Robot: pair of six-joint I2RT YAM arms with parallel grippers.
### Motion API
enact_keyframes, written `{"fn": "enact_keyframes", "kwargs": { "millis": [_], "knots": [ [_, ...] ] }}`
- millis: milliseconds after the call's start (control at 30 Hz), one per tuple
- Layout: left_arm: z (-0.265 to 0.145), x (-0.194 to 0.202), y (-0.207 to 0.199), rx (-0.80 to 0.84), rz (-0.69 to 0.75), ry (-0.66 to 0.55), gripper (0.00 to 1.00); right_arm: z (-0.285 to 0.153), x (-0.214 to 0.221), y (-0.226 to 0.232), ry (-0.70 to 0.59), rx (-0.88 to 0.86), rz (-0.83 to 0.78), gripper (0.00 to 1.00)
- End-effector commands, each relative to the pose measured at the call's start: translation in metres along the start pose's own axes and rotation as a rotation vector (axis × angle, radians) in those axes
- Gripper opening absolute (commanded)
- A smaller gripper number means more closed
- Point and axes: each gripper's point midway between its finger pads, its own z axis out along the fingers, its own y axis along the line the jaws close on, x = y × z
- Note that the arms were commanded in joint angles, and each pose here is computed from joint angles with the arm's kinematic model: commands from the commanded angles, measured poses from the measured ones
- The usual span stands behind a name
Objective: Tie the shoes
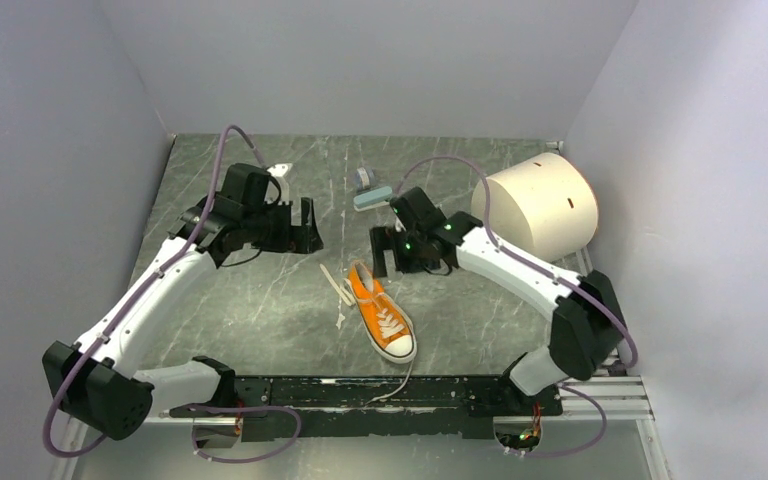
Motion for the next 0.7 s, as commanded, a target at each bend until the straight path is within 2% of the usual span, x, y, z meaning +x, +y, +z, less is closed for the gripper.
{"fn": "enact_keyframes", "kwargs": {
  "millis": [0, 133, 267, 333, 467, 667],
  "knots": [
    [0.014, 0.030, -0.026, 0.152, -0.096, 0.142, 0.95, -0.018, 0.072, -0.035, 0.182, 0.018, -0.164, 1.00],
    [0.034, 0.066, -0.049, 0.312, -0.215, 0.270, 0.94, -0.024, 0.094, -0.016, 0.166, -0.155, -0.129, 1.00],
    [0.056, 0.081, -0.075, 0.434, -0.256, 0.285, 0.94, -0.019, 0.113, -0.019, 0.181, -0.174, -0.042, 1.00],
    [0.069, 0.091, -0.080, 0.425, -0.265, 0.315, 0.93, -0.014, 0.124, -0.018, 0.184, -0.201, -0.020, 1.00],
    [0.095, 0.103, -0.073, 0.357, -0.286, 0.328, 0.93, -0.007, 0.131, -0.001, 0.172, -0.340, -0.003, 0.93],
    [0.130, 0.103, -0.077, 0.358, -0.340, 0.366, 0.88, 0.019, 0.114, -0.005, 0.100, -0.290, 0.037, 0.85]
  ]
}}
